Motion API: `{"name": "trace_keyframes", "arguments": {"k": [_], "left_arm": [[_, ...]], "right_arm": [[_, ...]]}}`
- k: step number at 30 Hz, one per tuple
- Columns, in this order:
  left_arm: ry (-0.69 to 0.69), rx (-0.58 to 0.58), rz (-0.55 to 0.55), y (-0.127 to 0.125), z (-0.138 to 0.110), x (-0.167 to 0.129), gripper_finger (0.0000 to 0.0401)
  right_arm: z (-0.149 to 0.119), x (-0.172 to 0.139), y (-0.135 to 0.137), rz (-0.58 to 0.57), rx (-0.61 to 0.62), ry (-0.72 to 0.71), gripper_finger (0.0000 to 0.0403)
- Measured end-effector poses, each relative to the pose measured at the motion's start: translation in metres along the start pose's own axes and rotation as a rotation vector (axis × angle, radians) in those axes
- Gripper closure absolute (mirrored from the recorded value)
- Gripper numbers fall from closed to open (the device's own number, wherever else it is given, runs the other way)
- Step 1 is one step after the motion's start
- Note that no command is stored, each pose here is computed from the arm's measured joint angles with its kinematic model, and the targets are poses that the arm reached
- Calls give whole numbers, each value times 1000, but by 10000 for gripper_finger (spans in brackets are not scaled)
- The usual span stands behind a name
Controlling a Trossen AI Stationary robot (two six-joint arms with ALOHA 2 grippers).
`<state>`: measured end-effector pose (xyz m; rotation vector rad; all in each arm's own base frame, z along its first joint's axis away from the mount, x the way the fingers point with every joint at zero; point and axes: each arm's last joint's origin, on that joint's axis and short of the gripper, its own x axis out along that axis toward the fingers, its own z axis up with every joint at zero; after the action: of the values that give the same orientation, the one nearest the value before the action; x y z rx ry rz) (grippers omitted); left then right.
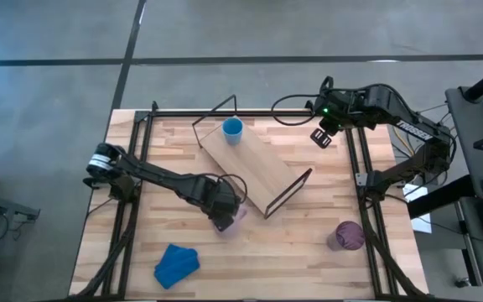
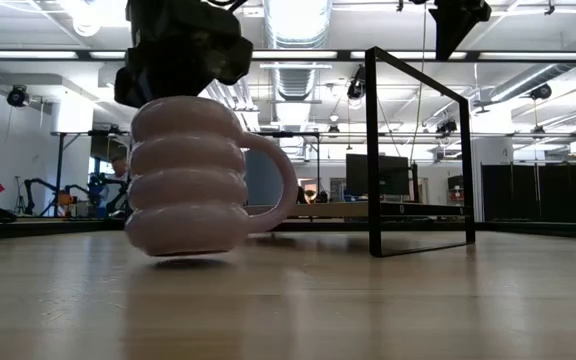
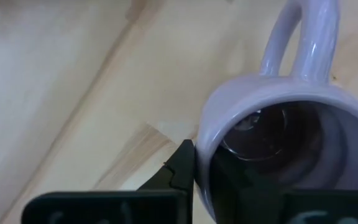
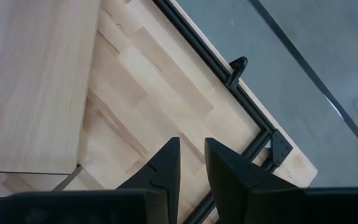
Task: Stack small to large cups/mugs on shelf
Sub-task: Put the purple mug on the shelf
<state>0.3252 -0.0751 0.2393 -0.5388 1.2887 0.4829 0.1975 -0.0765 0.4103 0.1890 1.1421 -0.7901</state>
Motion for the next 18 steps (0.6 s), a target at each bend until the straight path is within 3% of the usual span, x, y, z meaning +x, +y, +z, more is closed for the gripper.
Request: {"name": "trace_keyframes", "arguments": {"k": [7, 18], "left_arm": [[-23, 35, 28, 15, 23, -30, 396], [-209, 109, 160, 56, 80, -67, 396]], "right_arm": [[1, 0, 0, 3, 5, -12, 335], [2, 0, 1, 5, 11, -19, 335]]}}
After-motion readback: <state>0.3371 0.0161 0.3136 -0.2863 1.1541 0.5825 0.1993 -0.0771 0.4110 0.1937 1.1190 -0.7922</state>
